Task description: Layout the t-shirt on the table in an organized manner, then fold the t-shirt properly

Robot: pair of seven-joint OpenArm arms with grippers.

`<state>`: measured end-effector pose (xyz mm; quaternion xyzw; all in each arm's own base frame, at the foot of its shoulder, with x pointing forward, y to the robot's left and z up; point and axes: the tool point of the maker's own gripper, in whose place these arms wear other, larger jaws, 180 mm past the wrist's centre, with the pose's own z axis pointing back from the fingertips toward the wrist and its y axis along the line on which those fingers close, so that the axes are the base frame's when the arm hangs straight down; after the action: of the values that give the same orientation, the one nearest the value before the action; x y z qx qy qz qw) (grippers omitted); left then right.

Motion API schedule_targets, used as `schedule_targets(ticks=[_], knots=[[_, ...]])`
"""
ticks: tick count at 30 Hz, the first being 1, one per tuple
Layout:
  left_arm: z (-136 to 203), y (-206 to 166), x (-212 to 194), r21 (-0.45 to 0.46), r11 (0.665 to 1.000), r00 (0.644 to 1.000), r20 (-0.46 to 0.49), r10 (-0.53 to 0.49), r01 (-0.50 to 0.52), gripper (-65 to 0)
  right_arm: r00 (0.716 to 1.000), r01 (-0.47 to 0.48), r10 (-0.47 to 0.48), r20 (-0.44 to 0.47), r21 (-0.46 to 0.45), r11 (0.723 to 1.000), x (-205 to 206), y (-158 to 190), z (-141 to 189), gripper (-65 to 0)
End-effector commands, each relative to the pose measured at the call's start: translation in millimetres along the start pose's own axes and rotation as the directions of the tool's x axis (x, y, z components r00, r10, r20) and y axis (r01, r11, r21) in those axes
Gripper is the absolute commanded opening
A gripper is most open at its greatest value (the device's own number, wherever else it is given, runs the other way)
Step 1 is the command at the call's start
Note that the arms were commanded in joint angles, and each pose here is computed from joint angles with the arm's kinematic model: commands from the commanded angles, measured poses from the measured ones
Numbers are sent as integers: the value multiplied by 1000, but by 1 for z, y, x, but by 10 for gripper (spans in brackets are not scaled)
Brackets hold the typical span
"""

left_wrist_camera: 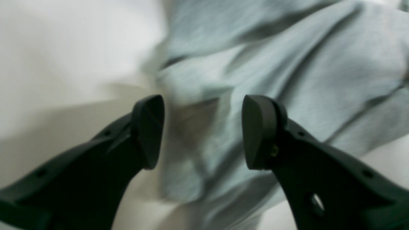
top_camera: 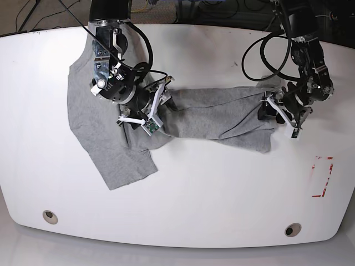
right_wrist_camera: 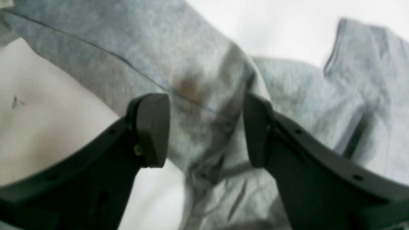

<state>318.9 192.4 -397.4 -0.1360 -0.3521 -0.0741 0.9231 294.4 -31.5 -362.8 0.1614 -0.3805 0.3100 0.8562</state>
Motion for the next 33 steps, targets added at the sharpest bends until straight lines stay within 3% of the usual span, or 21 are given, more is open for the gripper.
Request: schedule_targets(ticks=[1, 16, 21, 29, 33], knots=[[-2, -10, 16, -24, 1000, 999, 50, 0, 1, -290, 999, -9, 9, 50, -7, 1000, 14, -2, 4, -301], [-11, -30, 26, -67, 998, 998, 63, -14, 18, -293, 1000, 4, -4, 31, 4, 1000, 2, 6, 6, -303], [-11, -28, 36, -61, 998, 997, 78, -20, 24, -404, 1000, 11, -11, 22, 0, 1000, -3, 5, 8, -306], [-23, -24, 17, -74, 997, 1000, 21, 23, -21, -604, 997, 46, -38, 62, -137, 990, -1, -36, 39, -306], [-24, -24, 16, -75, 997, 1000, 15, 25, -24, -639, 994, 73, -52, 95, -235, 969, 2, -63, 63, -306]])
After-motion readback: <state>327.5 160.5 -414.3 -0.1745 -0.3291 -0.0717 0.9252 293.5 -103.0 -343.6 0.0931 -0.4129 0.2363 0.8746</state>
